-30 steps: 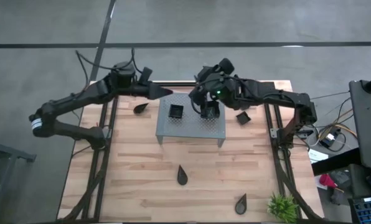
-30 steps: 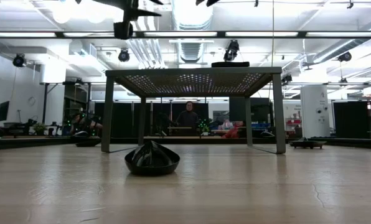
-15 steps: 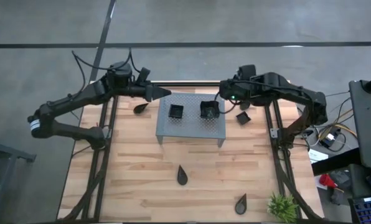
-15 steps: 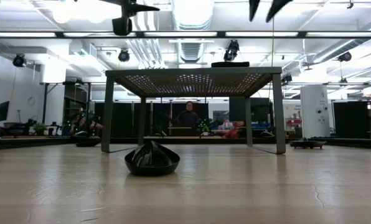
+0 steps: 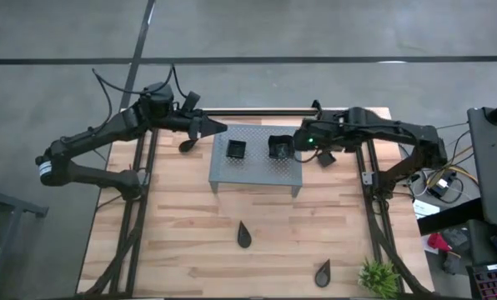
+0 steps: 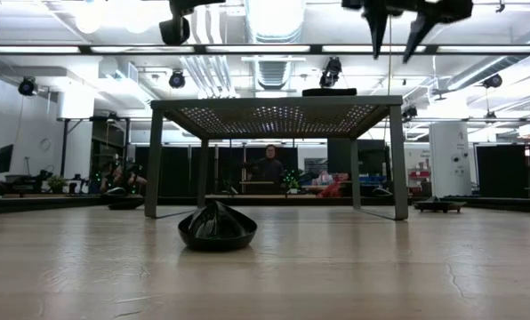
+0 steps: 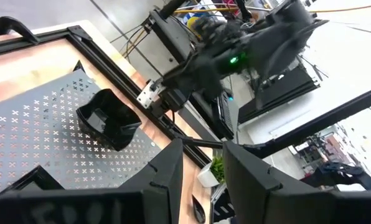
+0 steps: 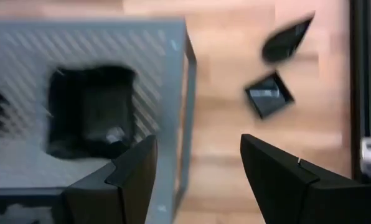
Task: Pick & Place Mini shaped plates
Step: Stack the black square plate on top of the other black square plates on the shelf
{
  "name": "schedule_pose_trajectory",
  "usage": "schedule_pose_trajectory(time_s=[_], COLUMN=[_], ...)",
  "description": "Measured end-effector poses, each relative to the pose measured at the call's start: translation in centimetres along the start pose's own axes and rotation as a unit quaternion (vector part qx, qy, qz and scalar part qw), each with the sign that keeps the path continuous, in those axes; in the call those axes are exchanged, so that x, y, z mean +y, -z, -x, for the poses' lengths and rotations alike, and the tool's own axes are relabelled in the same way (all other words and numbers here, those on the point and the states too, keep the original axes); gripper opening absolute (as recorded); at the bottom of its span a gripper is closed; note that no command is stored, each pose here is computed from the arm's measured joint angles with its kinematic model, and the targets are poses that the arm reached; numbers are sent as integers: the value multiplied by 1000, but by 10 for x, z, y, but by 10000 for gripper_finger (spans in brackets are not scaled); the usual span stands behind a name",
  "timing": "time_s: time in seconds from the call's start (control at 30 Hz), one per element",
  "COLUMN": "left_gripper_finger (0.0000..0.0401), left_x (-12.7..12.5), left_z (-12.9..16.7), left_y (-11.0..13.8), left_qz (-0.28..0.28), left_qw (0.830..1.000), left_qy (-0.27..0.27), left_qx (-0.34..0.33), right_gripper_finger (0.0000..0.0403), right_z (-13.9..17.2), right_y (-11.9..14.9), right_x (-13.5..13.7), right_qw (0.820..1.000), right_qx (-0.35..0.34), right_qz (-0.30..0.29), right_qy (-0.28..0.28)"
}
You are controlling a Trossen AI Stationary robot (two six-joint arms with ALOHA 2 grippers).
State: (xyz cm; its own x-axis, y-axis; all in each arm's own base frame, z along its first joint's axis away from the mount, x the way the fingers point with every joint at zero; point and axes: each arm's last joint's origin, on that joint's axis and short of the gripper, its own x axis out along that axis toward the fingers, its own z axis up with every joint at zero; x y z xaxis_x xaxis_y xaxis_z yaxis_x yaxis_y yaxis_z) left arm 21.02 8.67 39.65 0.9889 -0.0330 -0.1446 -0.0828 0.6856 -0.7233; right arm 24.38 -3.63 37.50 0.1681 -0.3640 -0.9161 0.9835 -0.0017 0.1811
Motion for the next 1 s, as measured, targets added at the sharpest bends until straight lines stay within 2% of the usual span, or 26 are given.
schedule_pose_trajectory(time_s=[0.27,0.37,0.5,0.73,0.9,1.0], left_gripper_finger=[106,106,106,106,106,106], left_x=[0,0,0,0,0,0], left_z=[0,0,0,0,0,0], left_y=[0,0,0,0,0,0], left_qz=[-1,-4,-13,-18,-18,-17], left_qw=[1000,1000,1000,1000,1000,1000], left_qy=[2,2,2,2,2,2], left_qx=[2,2,2,2,2,3], right_gripper_finger=[224,221,219,217,207,202], right_z=[-26,-28,-38,-66,-91,-104], right_y=[22,33,52,76,90,95], right_x=[-6,-7,-12,-29,-43,-52], right_qw=[995,984,956,919,905,907], right_qx=[87,129,162,163,166,175], right_qz=[27,116,237,338,360,342], right_qy=[48,42,56,117,153,174])
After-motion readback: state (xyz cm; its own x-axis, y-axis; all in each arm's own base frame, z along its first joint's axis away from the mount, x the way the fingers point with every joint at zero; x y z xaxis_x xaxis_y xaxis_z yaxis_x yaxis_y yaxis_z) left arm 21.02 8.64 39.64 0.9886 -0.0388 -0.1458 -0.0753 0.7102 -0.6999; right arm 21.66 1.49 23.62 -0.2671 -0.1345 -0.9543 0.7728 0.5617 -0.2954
